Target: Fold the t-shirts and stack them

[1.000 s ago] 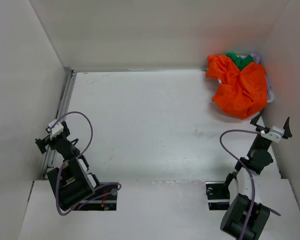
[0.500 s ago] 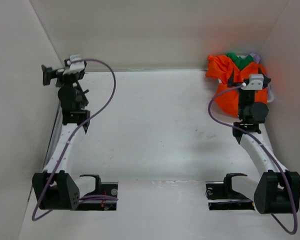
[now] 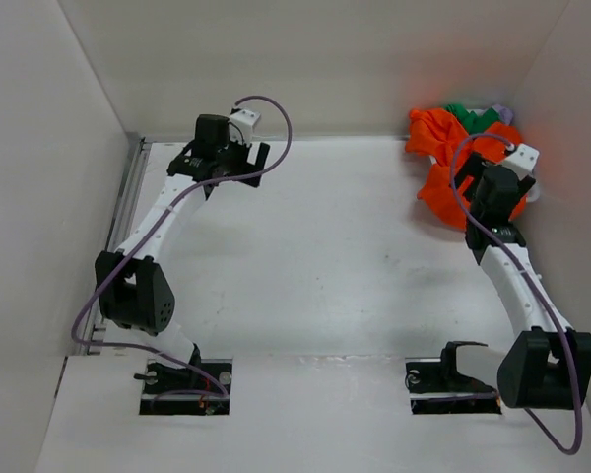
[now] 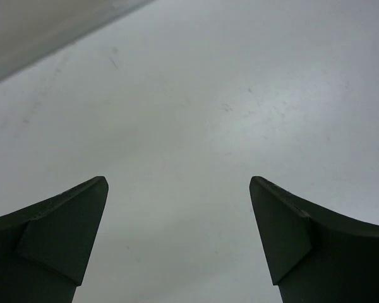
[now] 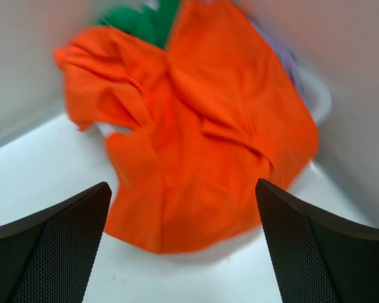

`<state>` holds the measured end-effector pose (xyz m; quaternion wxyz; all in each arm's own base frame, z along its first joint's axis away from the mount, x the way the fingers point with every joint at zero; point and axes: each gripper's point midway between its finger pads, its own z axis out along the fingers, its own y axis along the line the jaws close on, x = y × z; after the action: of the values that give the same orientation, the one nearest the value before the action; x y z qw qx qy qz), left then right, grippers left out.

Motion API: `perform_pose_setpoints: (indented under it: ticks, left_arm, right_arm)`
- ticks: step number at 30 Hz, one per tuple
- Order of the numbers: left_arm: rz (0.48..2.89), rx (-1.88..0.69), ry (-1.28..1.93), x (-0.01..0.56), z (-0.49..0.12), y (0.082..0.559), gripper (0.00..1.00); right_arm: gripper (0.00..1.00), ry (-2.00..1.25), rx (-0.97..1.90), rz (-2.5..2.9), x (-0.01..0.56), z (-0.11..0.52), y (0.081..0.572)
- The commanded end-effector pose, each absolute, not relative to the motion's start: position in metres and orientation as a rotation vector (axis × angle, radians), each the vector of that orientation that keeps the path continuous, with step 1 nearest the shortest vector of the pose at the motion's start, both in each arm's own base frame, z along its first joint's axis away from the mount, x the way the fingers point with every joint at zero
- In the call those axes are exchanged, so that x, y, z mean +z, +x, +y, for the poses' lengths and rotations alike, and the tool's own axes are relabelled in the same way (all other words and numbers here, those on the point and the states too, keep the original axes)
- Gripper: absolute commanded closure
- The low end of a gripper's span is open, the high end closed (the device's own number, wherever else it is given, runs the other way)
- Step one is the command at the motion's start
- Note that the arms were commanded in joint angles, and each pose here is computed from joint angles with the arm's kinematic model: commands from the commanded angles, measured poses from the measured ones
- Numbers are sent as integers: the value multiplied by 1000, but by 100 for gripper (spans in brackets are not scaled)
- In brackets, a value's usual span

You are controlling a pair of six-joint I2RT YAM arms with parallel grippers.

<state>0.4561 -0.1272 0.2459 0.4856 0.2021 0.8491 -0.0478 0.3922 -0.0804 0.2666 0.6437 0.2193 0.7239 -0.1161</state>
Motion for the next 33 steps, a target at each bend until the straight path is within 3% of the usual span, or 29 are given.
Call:
perform_pose_setpoints:
  ticks: [1, 4, 12, 16, 24, 31, 33]
  left_arm:
    - [2174, -385, 440, 232, -153, 433, 0]
    - [2183, -387, 428, 224, -156, 435, 0]
    - [2192, -396, 437, 216, -160, 426, 0]
    - [2196, -390, 438, 215, -158, 423, 0]
    - [2195, -374, 444, 216, -156, 424, 0]
    - [2194, -370, 447, 216, -156, 425, 0]
    - [2192, -370, 446, 217, -156, 424, 0]
  right_arm:
    - [0, 840, -182, 1755, 215, -98, 371]
    - [2, 913, -58, 1788, 194, -99, 383]
    - [22, 1020, -68, 1789, 165, -123, 405]
    - [37, 1033, -53, 1807, 154, -127, 408]
    - [84, 1043, -61, 1827, 143, -130, 403]
    - [100, 1048, -60, 1830, 141, -134, 403]
    - [100, 1031, -53, 1811, 151, -133, 404]
